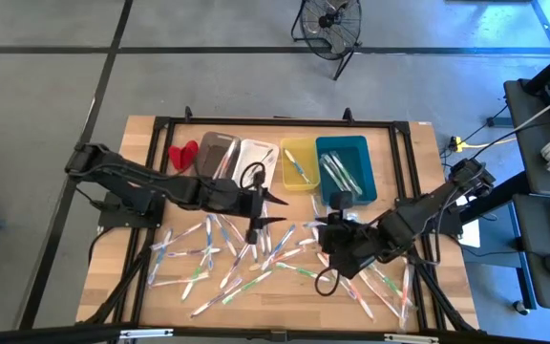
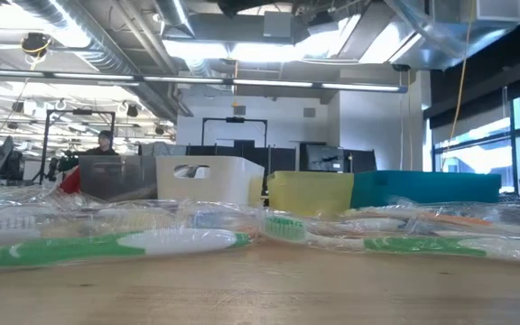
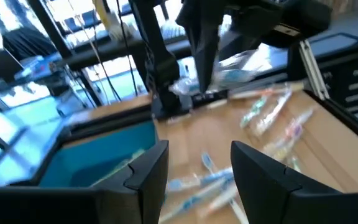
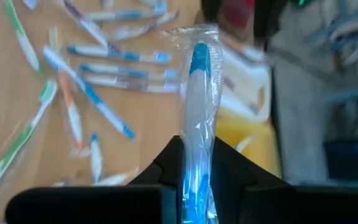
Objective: Pick & Place Toothbrushes
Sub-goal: Put the blue toothbrush into the yellow bin
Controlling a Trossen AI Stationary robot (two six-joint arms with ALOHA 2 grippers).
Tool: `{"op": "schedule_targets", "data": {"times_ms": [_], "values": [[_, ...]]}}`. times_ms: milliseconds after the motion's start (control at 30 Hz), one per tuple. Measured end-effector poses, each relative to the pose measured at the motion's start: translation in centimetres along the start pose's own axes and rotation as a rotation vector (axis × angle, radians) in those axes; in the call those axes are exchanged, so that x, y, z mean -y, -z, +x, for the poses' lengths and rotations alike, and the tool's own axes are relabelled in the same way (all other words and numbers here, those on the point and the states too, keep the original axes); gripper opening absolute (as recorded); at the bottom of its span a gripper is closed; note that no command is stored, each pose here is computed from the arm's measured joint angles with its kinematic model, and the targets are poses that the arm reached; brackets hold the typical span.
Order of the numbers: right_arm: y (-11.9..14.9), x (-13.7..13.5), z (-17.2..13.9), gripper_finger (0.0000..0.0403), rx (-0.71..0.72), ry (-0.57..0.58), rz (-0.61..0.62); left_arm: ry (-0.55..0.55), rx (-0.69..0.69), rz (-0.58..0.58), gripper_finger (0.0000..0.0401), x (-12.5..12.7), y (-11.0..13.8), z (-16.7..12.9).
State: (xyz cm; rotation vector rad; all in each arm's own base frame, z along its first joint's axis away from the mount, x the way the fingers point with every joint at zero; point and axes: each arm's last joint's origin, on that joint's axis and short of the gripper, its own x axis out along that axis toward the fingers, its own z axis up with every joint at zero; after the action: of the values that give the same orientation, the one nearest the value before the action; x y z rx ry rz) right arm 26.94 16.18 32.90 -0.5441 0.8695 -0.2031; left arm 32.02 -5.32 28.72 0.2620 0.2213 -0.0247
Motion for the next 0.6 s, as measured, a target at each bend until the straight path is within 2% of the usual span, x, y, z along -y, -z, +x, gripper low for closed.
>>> {"op": "schedule_targets", "data": {"times_ms": [333,500,600], "values": [[-2.8,0.5,-0.3,0.0050,0.206,0.078,-0.165,-0.011,0.000,0.084,0.0169,-0.1,0.8,1.2],[-4.2,1.2,-0.2,0.0050,0.304,0.122,-0.181,0.031,0.069,0.098,0.0169,-0.7,0.3,1.2],[-4.9,1.5,-0.1,0.0050,0.361,0.106,-0.175,0.034,0.093,0.116,0.0169,-0.8,0.2,1.2]]}}
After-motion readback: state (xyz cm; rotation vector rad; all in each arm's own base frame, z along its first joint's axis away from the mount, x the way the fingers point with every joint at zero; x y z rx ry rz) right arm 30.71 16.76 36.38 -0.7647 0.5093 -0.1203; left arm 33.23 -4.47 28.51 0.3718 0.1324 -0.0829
